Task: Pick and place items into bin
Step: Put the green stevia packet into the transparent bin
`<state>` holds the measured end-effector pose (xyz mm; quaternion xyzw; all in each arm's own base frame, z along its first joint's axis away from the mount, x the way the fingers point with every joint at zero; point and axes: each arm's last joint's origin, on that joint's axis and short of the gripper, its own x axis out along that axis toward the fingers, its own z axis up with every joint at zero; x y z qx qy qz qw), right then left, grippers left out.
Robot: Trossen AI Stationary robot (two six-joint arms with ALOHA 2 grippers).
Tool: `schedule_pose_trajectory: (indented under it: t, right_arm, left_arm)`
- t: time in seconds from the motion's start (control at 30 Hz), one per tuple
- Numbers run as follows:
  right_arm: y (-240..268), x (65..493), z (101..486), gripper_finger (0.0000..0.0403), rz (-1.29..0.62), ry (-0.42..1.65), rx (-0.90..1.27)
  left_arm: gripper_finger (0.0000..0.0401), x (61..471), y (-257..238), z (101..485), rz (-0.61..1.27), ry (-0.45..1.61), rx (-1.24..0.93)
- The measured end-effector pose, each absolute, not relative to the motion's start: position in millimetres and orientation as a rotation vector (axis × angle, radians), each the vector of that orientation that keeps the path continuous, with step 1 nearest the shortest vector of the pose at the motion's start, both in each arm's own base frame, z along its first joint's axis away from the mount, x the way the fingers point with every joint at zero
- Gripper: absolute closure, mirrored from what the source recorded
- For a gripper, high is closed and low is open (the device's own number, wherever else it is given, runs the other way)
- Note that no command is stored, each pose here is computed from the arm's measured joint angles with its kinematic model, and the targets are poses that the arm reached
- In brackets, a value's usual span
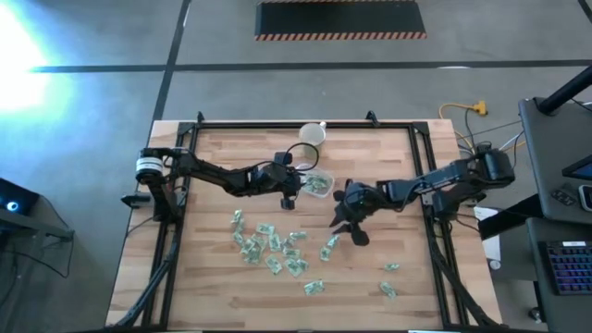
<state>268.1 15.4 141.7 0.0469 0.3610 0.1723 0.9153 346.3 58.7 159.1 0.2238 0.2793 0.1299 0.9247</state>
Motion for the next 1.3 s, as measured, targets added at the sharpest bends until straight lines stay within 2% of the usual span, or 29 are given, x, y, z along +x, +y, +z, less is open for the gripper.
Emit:
schedule_pose_trajectory:
  t: [0.5,0.73,0.93,1.3]
  right_arm:
    - [26.7,272.5,111.9,0.0244,0.362,0.879,0.175]
    - [25.6,273.3,105.9,0.024,0.321,0.904,0.156]
    - [25.4,273.7,105.7,0.0269,0.288,0.904,0.132]
    - [26.0,273.6,116.4,0.0371,0.306,0.863,0.074]
  left_arm:
    - [0.0285,344.7,56.9,168.8,0.27,0.544,0.458]
    - [0.0285,344.3,55.7,169.5,0.266,0.546,0.459]
    - [0.0285,344.6,54.1,169.5,0.261,0.546,0.46]
    - [0.0285,344.2,53.9,170.7,0.261,0.544,0.46]
